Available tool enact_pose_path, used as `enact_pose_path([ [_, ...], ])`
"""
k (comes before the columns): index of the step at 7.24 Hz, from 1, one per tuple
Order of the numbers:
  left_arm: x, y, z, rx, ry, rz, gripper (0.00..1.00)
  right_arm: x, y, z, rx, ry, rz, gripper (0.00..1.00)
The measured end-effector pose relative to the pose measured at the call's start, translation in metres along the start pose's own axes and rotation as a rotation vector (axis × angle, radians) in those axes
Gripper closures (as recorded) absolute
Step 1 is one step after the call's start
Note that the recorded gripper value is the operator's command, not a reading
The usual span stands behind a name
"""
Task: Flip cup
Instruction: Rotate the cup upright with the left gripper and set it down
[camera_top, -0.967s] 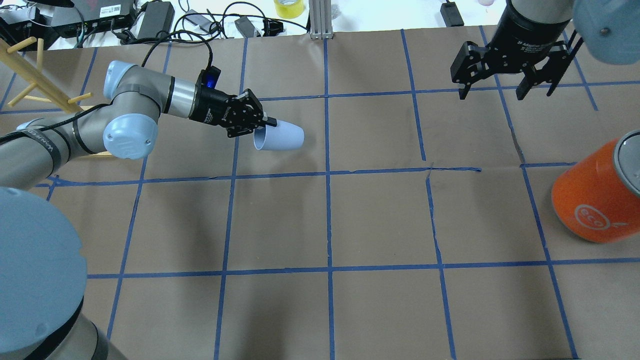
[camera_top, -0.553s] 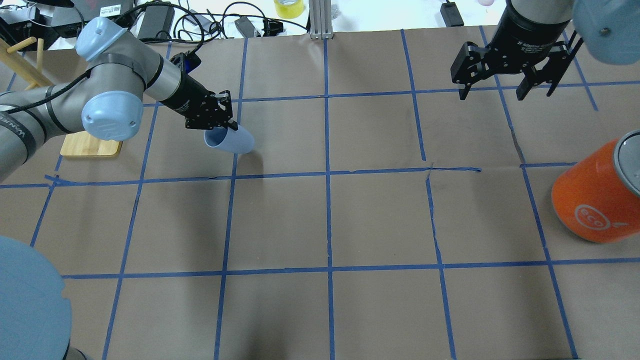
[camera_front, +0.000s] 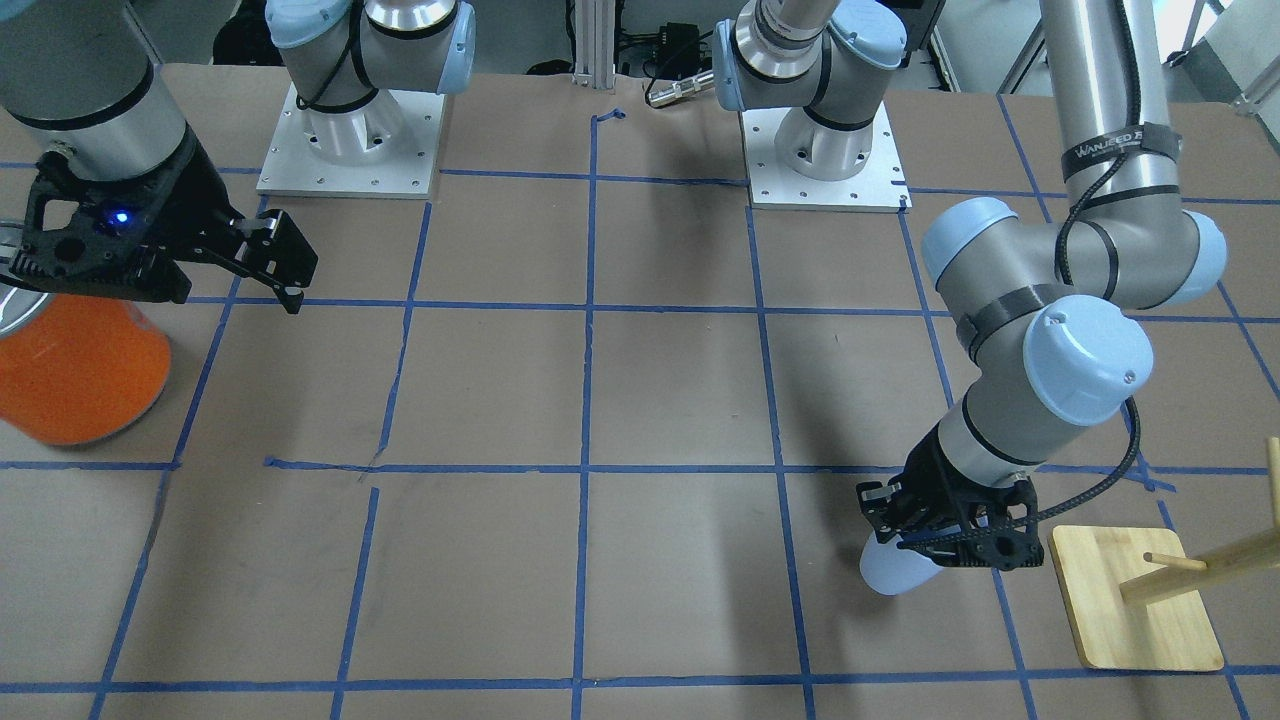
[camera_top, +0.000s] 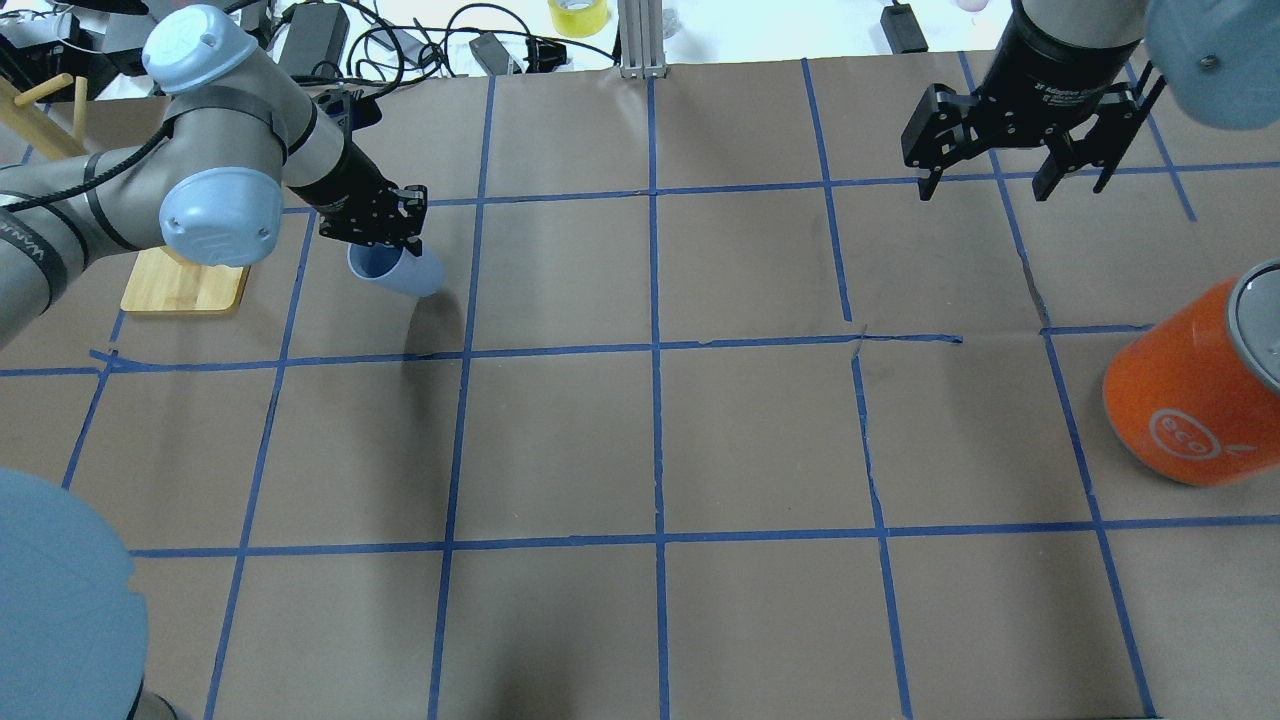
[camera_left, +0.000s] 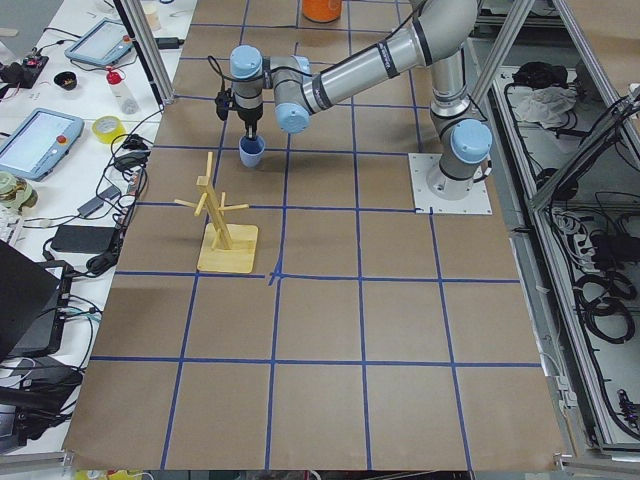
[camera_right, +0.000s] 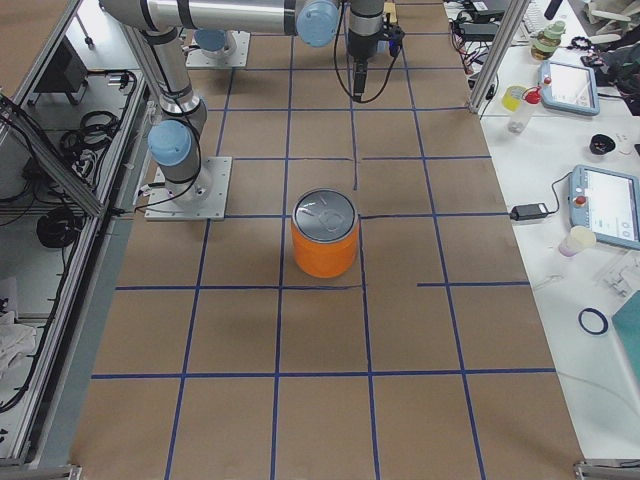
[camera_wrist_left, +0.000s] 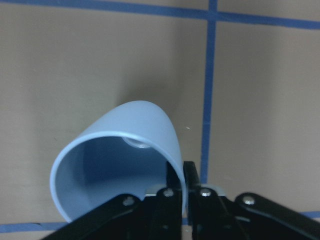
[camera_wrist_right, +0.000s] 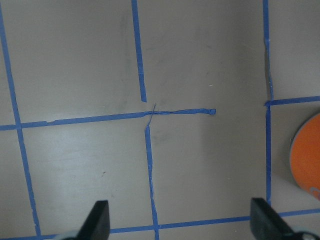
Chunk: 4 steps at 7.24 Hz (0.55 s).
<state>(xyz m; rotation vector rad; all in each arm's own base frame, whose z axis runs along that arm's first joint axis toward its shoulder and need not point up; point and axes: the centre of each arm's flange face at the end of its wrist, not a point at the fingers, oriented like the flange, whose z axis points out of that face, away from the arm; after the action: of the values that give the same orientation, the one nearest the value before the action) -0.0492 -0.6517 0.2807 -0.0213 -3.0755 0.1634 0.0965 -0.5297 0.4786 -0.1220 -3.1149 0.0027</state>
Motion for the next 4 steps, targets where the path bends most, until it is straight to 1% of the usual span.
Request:
enact_pose_path([
  [1, -0.003, -0.002, 0.005, -0.01, -0.026, 0.052, 0.79, 0.0, 0.0, 0.0, 0.0, 0.001, 0.0, 0.0],
  [2, -0.005, -0.001, 0.012, -0.027, -0.036, 0.086, 0.61, 0.0, 0.0, 0.0, 0.0, 0.001, 0.0, 0.0],
  [3, -0.006, 0.001, 0.018, -0.048, -0.036, 0.1, 0.38, 0.0, 0.0, 0.0, 0.0, 0.002, 0.0, 0.0],
  [4, -0.006, 0.002, 0.019, -0.058, -0.036, 0.107, 0.28, 0.0, 0.0, 0.0, -0.001, 0.002, -0.001, 0.0],
])
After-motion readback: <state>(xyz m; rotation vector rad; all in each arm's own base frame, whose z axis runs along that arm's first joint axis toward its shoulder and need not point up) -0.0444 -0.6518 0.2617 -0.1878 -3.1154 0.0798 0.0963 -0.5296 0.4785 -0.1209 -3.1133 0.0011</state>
